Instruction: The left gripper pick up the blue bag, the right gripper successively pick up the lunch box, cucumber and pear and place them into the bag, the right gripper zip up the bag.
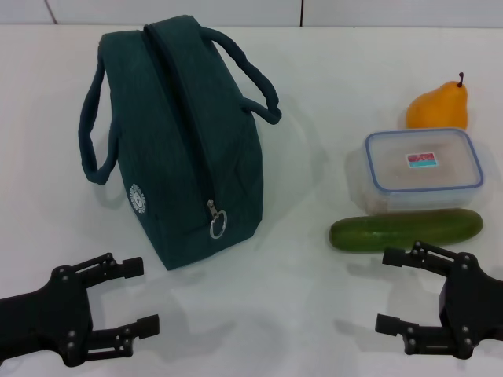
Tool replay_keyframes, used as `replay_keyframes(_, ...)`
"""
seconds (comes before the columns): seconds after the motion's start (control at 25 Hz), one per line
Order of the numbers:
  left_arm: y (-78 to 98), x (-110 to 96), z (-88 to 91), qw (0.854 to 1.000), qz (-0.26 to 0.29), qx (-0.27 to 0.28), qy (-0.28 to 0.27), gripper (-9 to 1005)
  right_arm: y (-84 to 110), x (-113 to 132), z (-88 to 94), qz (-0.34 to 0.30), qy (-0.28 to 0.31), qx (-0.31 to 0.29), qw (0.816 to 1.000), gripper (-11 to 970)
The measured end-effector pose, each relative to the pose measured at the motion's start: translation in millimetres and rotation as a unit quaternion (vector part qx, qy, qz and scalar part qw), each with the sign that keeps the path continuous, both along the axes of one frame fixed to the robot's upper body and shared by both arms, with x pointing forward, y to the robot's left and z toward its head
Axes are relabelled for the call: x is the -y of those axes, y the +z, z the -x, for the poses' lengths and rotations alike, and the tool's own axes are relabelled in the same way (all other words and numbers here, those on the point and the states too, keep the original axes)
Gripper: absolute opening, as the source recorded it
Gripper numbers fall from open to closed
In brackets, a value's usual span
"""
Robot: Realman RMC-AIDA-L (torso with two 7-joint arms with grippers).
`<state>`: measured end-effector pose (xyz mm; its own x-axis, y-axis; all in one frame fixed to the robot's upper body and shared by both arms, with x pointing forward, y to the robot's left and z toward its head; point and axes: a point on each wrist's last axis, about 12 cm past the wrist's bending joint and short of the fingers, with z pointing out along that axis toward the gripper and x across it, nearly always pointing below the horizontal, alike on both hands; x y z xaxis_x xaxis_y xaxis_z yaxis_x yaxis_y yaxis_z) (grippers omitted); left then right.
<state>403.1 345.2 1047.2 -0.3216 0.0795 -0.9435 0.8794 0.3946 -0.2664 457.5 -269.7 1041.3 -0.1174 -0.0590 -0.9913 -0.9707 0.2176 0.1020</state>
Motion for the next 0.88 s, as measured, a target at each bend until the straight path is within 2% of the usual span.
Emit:
replay_keyframes(0.56, 0.7, -2, -0.3, 1.000, 0.009, -0.011, 0.014, 872, 0.0, 0, 0.0, 0.000, 0.000, 0.000, 1.000, 856)
replay_keyframes(0.68, 5.5, -11, -4.3, 0.994, 0.047, -0.069, 0.065, 872, 0.1, 0, 0.0, -0.001, 0.000, -0.001, 1.000, 856)
replay_keyframes(0.88, 17.4, -30, -12.7, 0.970, 0.113, -0.174, 0.127, 871, 1.3, 0, 0.5, -0.007, 0.000, -0.001, 1.000, 856)
